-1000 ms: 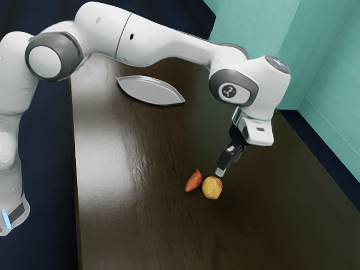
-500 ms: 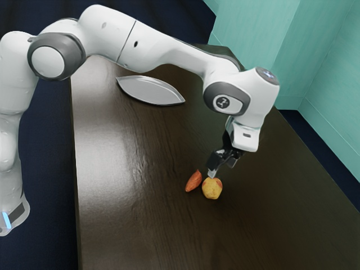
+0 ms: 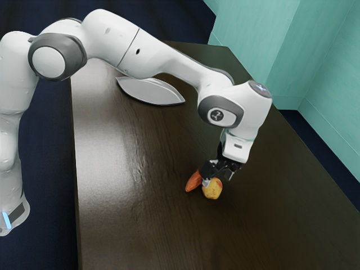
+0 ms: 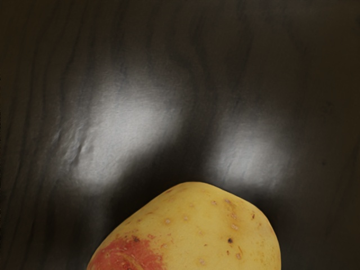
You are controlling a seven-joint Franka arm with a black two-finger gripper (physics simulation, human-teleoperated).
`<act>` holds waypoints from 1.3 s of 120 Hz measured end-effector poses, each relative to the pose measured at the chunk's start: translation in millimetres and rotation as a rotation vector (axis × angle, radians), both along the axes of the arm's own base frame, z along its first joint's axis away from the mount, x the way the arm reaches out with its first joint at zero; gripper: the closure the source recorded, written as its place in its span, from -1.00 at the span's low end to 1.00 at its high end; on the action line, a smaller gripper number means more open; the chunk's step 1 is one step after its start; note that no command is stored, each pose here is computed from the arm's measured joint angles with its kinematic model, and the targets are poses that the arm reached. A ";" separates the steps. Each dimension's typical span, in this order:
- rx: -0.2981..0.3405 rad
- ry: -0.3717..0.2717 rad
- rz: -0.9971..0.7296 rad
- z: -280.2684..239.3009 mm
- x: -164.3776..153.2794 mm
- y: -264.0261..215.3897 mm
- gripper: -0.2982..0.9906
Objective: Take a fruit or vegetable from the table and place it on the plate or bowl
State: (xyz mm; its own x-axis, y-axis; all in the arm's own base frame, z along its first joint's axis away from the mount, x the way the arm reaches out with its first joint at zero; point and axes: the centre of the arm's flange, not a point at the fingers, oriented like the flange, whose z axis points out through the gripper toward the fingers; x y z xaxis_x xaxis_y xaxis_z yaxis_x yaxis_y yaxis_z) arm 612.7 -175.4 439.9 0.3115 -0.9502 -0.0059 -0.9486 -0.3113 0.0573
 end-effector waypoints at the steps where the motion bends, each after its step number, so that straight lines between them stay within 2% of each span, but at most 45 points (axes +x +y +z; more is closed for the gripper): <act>1: 0.000 0.000 -0.002 -0.5 0.0 0.0 -0.54; 42: -0.017 -0.025 -0.050 -12.6 2.5 -1.4 -0.54; 109: -0.021 0.007 -0.076 -42.7 7.1 7.5 -0.54; 126: -0.022 0.012 -0.077 -46.4 7.7 7.6 -0.66; 144: -0.021 0.014 -0.078 -45.7 7.1 7.3 -0.66; 156: -0.022 0.016 -0.078 -45.9 7.0 7.8 -0.75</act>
State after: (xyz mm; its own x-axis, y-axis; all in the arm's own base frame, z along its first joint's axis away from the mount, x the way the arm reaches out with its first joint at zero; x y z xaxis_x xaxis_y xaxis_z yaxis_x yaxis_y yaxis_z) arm 619.7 -167.6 394.0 0.2361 -0.9717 0.0110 -0.9689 -0.2345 0.0791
